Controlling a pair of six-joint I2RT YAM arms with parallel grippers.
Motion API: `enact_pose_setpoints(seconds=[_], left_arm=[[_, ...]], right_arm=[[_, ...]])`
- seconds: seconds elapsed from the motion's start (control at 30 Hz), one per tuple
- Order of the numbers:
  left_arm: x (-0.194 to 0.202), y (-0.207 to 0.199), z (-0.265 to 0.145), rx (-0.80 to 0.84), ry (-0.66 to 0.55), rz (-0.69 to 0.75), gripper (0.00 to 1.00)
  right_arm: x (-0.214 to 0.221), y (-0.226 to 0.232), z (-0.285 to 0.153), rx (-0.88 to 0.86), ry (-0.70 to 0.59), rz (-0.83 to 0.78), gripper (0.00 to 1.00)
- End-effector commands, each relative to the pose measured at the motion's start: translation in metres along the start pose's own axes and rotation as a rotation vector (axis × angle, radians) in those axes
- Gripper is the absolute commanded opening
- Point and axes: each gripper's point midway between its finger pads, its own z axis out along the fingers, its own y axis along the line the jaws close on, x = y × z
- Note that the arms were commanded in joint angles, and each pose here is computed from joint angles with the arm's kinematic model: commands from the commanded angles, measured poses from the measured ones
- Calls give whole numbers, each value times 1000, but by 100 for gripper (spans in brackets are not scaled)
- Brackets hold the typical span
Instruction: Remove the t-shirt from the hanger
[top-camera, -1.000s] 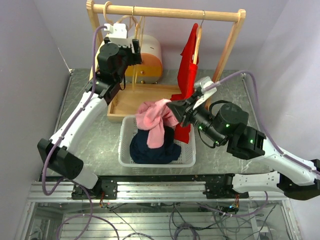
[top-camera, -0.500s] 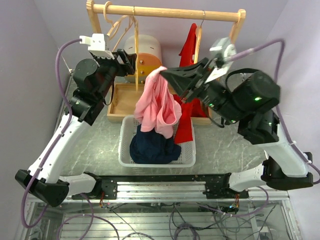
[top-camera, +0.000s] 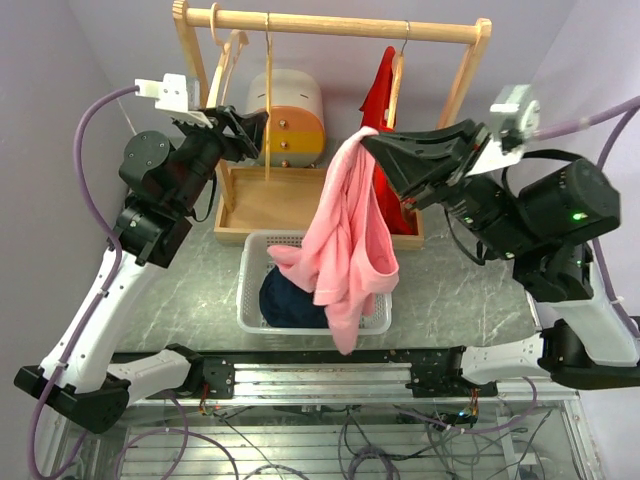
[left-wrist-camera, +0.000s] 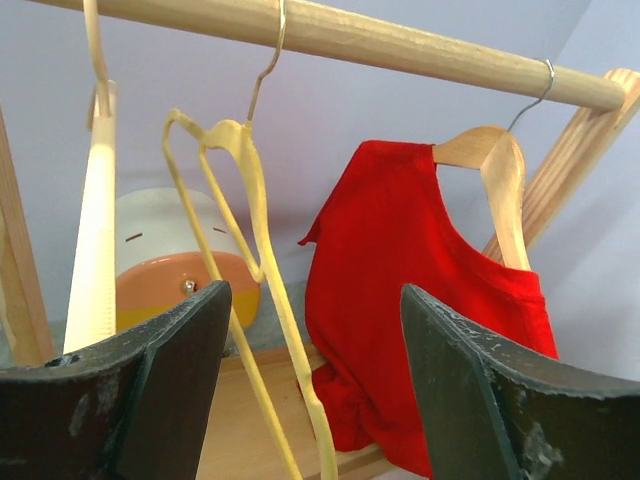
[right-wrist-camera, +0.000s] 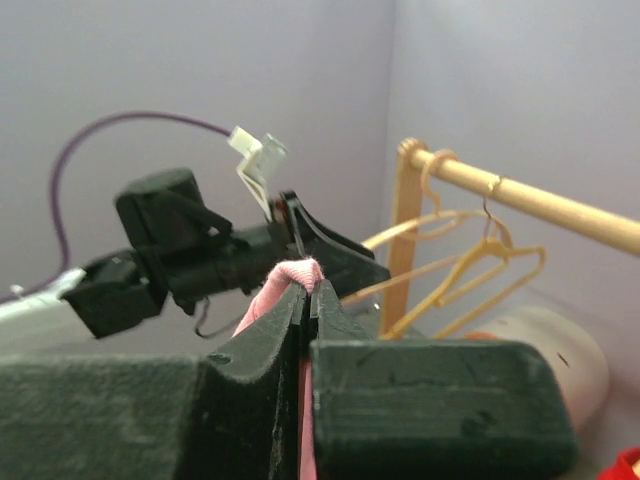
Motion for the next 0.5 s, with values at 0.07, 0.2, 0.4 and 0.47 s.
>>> enact_pose_setpoints(seconds=[0.07,0.2,0.4,0.47], left_arm=[[18,-11,-5,76,57,-18,76],[26,-13,-5,95,75,-25,75],[34,-13,-5,102,87,-26,74],[36,-14,-6,107,90,-26,74]], right_arm=[[22,-33,-10,187,18,-44,1],[44,-37,-15,219,66,-44,1],[121,-29,-18,225,232,-20,0],[162,-26,-25,234,310,-14,0]])
